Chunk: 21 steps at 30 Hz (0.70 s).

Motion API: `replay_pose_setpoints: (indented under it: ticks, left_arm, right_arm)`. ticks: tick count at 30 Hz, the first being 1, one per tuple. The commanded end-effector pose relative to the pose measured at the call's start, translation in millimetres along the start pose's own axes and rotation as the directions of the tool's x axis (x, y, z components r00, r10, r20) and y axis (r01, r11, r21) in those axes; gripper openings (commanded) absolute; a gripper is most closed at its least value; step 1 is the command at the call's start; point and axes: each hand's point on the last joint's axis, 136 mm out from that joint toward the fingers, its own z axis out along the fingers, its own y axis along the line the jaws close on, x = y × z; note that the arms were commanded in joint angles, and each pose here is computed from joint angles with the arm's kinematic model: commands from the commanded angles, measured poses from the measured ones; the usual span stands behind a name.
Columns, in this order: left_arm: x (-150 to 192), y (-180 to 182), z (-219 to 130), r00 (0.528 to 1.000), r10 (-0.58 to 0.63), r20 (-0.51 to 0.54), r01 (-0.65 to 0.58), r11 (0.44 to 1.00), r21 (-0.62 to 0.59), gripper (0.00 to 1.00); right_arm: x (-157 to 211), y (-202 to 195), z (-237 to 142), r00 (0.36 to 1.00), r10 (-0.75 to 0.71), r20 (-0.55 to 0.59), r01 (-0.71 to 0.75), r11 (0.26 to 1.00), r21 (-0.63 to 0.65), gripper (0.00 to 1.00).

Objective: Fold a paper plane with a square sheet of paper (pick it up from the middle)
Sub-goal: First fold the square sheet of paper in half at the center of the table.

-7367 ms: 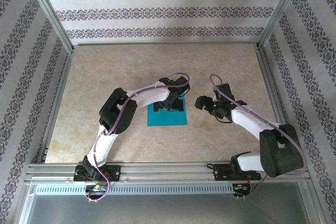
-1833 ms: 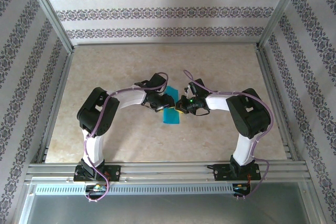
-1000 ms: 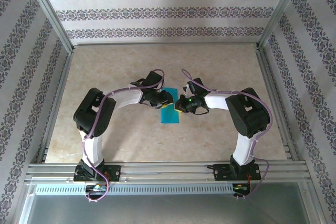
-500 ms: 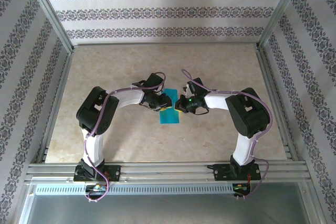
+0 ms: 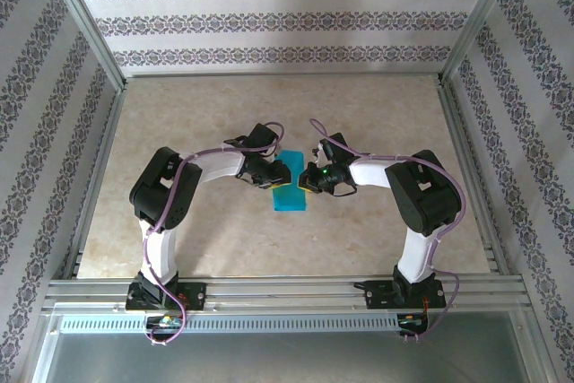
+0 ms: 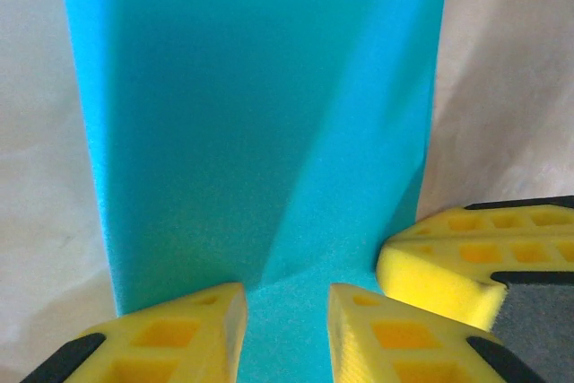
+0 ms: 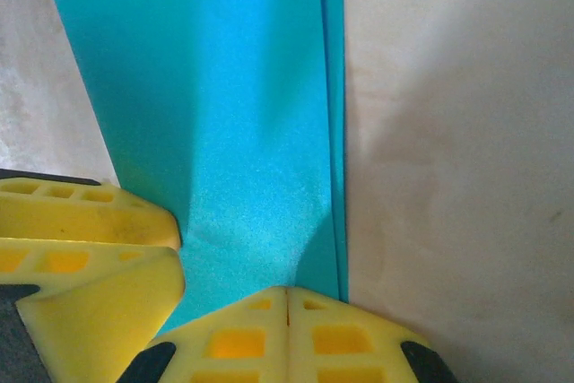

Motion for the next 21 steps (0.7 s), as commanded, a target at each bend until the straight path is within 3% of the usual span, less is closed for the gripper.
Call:
replay_pose_setpoints:
  ticks: [1,7,12,21]
  left_arm:
    - [-4.9,35.3,-5.5,1.0,-0.002,-0.016,0.0,0.994,-0.106,0.32]
    - [-21.7,-0.4,-41.1,0.998,0.045,0.054,-0.044,0.999,-0.022,0.33]
    - [-5.6,-34.6,-43.3,0.997,0.001,0.073,-0.009,0.994,0.106,0.33]
    - [27.3,-17.2,-10.0,0.995,-0.102,-0.001,0.101,0.989,0.11,0.3]
  right_arm:
    - [55.6,-100.2,3.2,0.982,0.154,-0.105,-0.105,0.923,0.369,0.06]
    - [54.3,-98.5,1.9,0.983,0.153,-0.102,-0.106,0.923,0.369,0.06]
    - [53.5,-97.1,2.7,0.982,0.156,-0.102,-0.109,0.924,0.368,0.06]
    - [55.2,-100.1,3.9,0.981,0.162,-0.106,-0.111,0.92,0.375,0.06]
